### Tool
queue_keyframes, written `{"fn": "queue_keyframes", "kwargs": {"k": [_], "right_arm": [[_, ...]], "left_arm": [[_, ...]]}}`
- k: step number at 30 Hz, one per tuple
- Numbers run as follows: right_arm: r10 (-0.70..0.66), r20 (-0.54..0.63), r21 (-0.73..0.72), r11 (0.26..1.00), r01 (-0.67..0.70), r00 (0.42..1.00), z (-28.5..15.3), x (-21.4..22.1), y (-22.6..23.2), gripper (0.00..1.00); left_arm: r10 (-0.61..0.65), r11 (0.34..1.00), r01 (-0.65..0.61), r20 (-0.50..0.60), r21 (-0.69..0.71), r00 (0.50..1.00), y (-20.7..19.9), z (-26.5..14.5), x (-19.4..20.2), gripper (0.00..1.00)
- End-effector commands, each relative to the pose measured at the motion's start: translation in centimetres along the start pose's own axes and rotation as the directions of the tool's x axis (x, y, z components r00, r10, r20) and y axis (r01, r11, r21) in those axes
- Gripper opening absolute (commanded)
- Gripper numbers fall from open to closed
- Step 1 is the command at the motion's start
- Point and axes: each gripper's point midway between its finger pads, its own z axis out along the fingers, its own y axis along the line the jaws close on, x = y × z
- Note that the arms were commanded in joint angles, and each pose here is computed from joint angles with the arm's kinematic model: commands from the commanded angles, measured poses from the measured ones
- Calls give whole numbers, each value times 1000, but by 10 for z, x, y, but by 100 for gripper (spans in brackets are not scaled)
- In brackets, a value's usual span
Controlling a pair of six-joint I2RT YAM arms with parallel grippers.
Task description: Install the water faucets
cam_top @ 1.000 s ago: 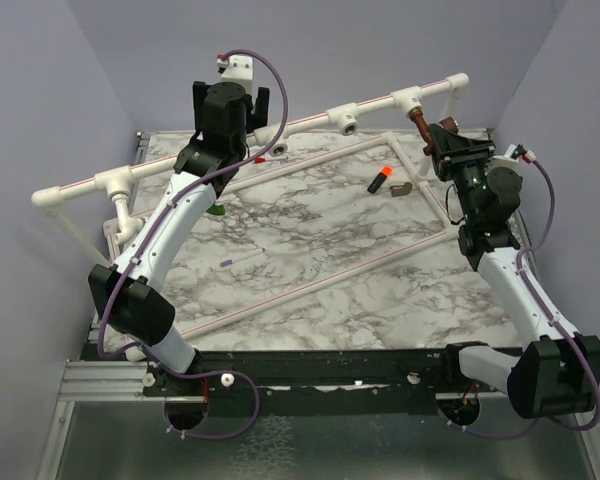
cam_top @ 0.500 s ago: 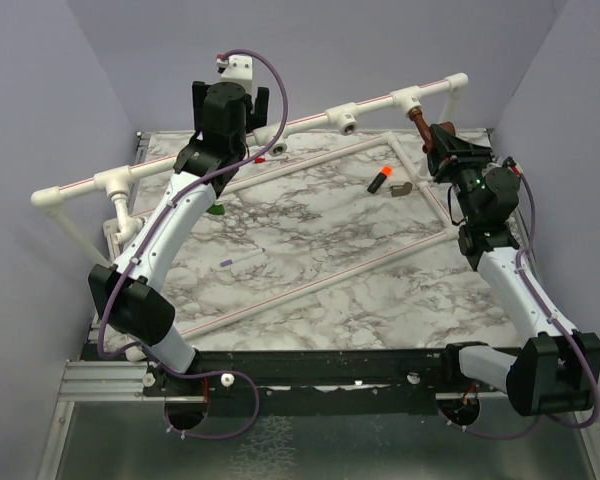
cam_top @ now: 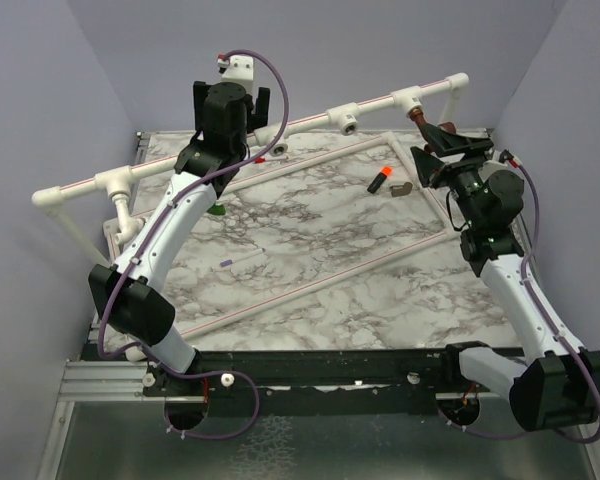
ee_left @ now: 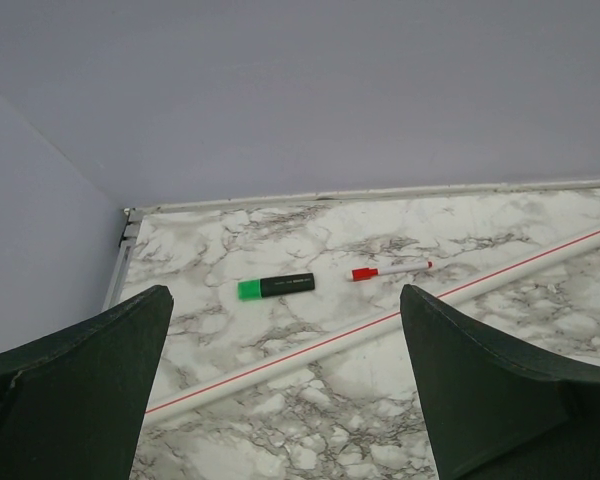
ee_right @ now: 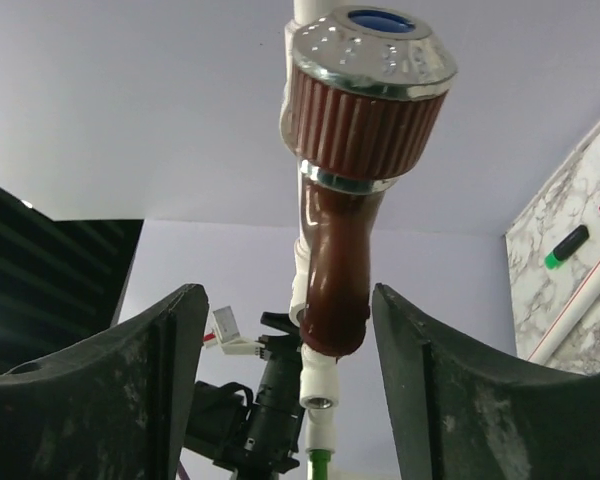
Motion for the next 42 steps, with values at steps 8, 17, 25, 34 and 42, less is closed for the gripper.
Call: {"fn": "queue_keyframes", "kwargs": {"k": [8,17,25,34,42], "right_arm": [[-277,-44,41,960,279,960,-23,9,1,78],[-594,-8,69,802,593,804,-41,-4,6,78],[-919,66,131,394,910,388,-51,-38,24,77],[-947,122,65,-291,954,-298,-46,-45,42,81],[-718,264,-68,-680,730,-644,-48,-15,37,84]], "left_arm": [[41,996,-34,-86,80,995,-28,-3,31,97],[40,996,-34,-81,80,996,-27,-4,29,97],[42,996,-35,-84,86,996,-29,-4,29,97],[47,995,-39,-85,92,995,-30,-5,28,97],[42,994,-33,-85,105,996,-33,-5,29,97]]}}
